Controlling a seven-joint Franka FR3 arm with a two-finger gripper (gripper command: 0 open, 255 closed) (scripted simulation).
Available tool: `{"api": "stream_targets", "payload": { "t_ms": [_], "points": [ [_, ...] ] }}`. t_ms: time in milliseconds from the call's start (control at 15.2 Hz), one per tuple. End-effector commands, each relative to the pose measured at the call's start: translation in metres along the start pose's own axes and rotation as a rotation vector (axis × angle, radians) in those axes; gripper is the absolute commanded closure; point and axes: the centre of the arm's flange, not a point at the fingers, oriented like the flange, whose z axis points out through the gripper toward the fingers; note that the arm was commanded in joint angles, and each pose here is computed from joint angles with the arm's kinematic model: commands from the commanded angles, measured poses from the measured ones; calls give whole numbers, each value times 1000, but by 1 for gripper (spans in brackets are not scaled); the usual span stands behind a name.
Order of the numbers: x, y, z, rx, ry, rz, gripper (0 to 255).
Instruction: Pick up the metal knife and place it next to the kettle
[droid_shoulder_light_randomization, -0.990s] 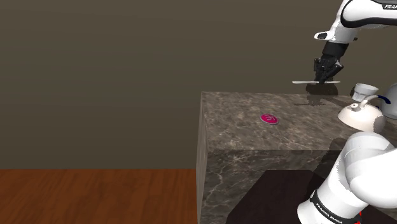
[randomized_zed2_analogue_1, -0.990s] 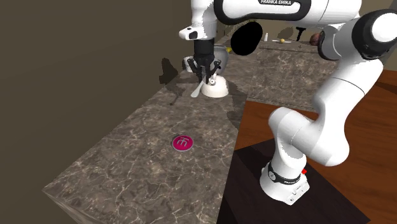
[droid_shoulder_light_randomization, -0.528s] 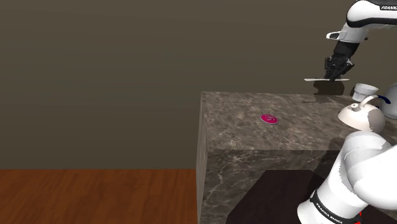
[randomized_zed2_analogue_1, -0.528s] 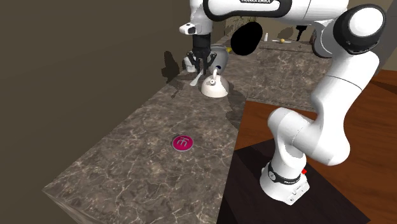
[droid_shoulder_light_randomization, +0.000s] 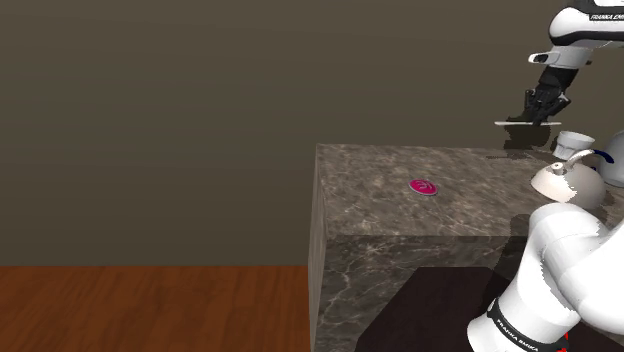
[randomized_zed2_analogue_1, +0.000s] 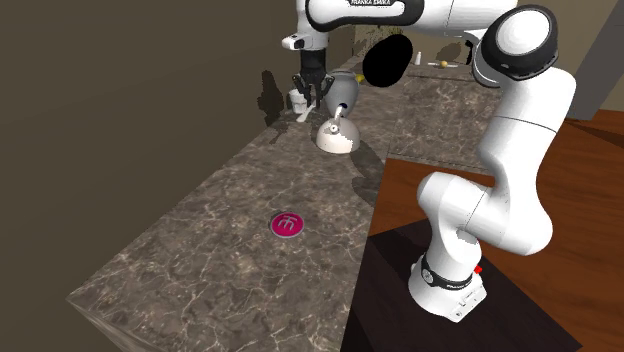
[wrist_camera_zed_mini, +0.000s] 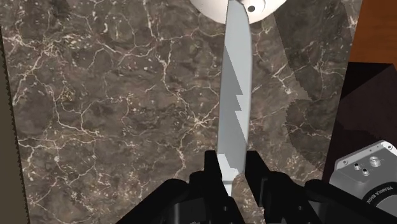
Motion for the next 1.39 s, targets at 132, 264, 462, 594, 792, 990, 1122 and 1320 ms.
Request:
{"api": "stream_targets", "payload": {
  "t_ms": [132, 264, 462, 594, 792, 990, 1122, 1320],
  "points": [
    [-4, 3, 17, -1, -2, -1, 255],
    [-4, 3, 28, -1, -2, -1, 255],
    [-4, 3, 44, -1, -2, -1, 255],
    [-5, 3, 54, -1, -2, -1, 255],
    [-5, 3, 70, -1, -2, -1, 255],
    [-5, 4, 86, -1, -2, -1, 255],
    [-5, 4, 97, -1, -2, -1, 255],
    [-5, 4, 112, -1, -2, -1, 255]
  ]
}}
